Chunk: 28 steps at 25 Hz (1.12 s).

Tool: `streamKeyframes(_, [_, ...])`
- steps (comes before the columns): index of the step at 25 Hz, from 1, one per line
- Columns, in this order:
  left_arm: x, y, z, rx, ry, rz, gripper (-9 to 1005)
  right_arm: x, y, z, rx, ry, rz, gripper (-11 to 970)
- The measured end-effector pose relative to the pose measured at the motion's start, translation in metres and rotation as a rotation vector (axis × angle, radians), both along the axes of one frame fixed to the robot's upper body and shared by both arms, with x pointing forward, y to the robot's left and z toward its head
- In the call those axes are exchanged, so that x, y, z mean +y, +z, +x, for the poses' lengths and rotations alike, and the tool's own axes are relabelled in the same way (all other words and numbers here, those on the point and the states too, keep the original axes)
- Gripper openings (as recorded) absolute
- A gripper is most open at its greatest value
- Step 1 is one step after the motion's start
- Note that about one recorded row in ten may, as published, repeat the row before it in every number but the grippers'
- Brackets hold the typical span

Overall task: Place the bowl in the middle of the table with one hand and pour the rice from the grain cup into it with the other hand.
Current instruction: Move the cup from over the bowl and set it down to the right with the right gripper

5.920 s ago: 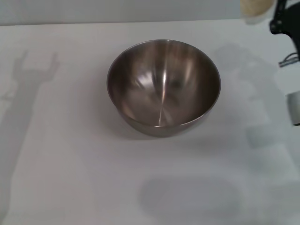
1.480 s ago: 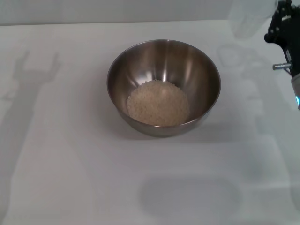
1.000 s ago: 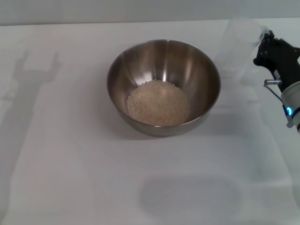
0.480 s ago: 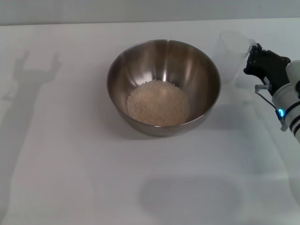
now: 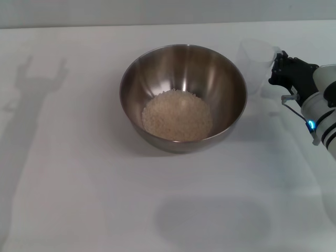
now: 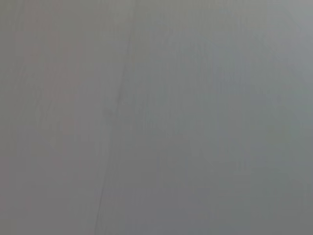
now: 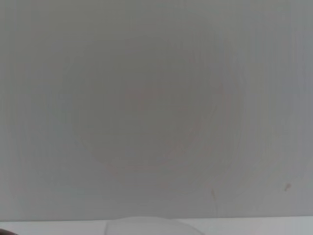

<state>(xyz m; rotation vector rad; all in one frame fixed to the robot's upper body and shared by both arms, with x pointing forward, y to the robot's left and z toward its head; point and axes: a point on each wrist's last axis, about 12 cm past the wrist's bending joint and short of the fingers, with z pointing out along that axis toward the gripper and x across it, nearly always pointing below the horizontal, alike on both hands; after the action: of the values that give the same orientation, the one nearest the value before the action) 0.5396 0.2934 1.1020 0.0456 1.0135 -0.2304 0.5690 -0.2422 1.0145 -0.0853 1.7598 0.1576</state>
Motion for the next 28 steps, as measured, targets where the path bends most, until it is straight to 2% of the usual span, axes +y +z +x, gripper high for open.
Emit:
streamKeyframes(6, [-0.0001, 0.0004, 0.0005, -0.002, 0.000, 0.000, 861, 0.0005, 0.0000, 0.0011, 0.005, 0.005, -0.010, 17])
streamKeyframes(28, [0.0010, 0.0002, -0.0006, -0.004, 0.003, 0.000, 860, 0.0009, -0.0030, -0.0012, 0.016, 0.023, -0.032, 161])
